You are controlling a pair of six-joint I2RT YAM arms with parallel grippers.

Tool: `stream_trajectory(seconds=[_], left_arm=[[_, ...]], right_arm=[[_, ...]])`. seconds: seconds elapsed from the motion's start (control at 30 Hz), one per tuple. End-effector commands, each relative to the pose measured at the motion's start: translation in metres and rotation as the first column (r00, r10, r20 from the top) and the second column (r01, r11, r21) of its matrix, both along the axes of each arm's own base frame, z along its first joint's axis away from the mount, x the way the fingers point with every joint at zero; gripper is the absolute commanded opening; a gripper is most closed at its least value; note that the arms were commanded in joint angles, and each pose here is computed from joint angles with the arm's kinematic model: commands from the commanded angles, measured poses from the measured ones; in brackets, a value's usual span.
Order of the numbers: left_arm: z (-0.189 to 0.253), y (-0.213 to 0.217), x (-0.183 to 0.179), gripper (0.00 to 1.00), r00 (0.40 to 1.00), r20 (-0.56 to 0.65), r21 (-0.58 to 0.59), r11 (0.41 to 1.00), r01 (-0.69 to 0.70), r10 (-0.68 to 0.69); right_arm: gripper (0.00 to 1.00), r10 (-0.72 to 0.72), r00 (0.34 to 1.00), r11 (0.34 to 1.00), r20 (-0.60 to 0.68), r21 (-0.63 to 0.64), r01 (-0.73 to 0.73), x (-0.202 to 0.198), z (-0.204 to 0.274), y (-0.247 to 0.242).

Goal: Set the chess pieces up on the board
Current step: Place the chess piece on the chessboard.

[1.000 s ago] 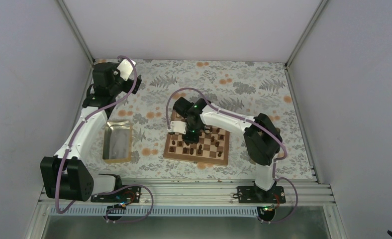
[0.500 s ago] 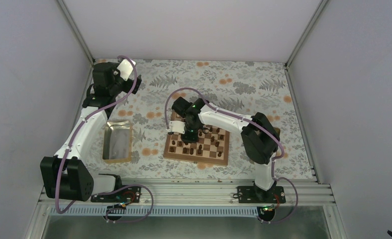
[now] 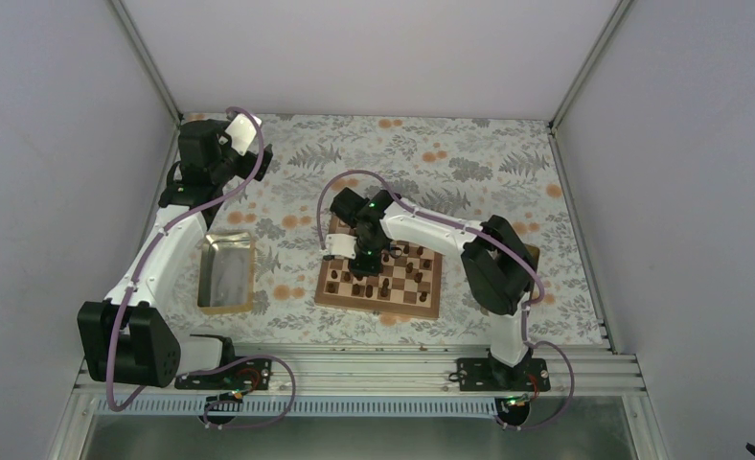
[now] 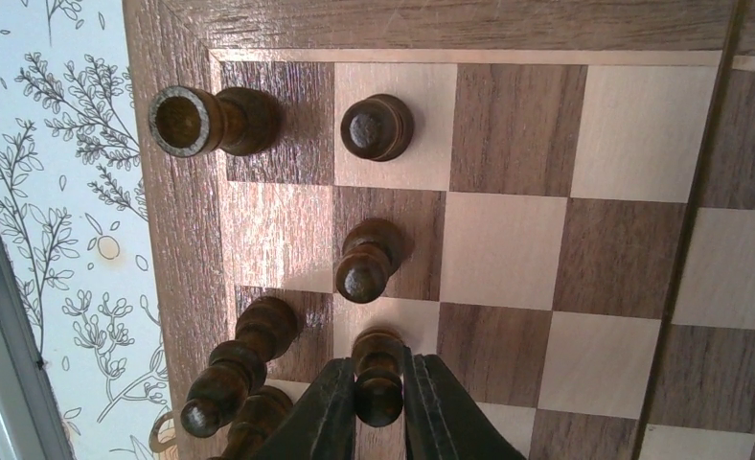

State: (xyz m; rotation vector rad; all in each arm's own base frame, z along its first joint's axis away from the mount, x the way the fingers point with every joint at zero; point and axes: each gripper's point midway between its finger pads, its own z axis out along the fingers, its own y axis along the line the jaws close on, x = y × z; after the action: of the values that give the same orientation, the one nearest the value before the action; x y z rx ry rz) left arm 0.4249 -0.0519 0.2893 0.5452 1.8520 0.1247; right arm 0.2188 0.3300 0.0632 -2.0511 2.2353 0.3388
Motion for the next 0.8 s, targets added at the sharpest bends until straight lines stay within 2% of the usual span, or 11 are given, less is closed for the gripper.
stream_trajectory(seconds=[0.0,0.47,0.77], left_arm=[[0.005,0.0,0.0,1.0,1.0,0.016,0.004,1.0,0.014,-0.014],[0.005,0.0,0.0,1.0,1.0,0.016,0.005,1.0,0.012,-0.012],[0.006,0.0,0.0,1.0,1.0,0.018,0.005,1.0,0.012,-0.012]], right_arm=[[0.17,0.028,1.0,0.999,-0.009,0.02,-0.028,-0.005,0.002,0.008],[0.25,0.021,1.0,1.0,0.022,0.014,-0.021,-0.003,0.013,0.002],[0.35,-0.026,0.994,0.999,0.11,0.043,0.021,0.01,0.052,-0.007]])
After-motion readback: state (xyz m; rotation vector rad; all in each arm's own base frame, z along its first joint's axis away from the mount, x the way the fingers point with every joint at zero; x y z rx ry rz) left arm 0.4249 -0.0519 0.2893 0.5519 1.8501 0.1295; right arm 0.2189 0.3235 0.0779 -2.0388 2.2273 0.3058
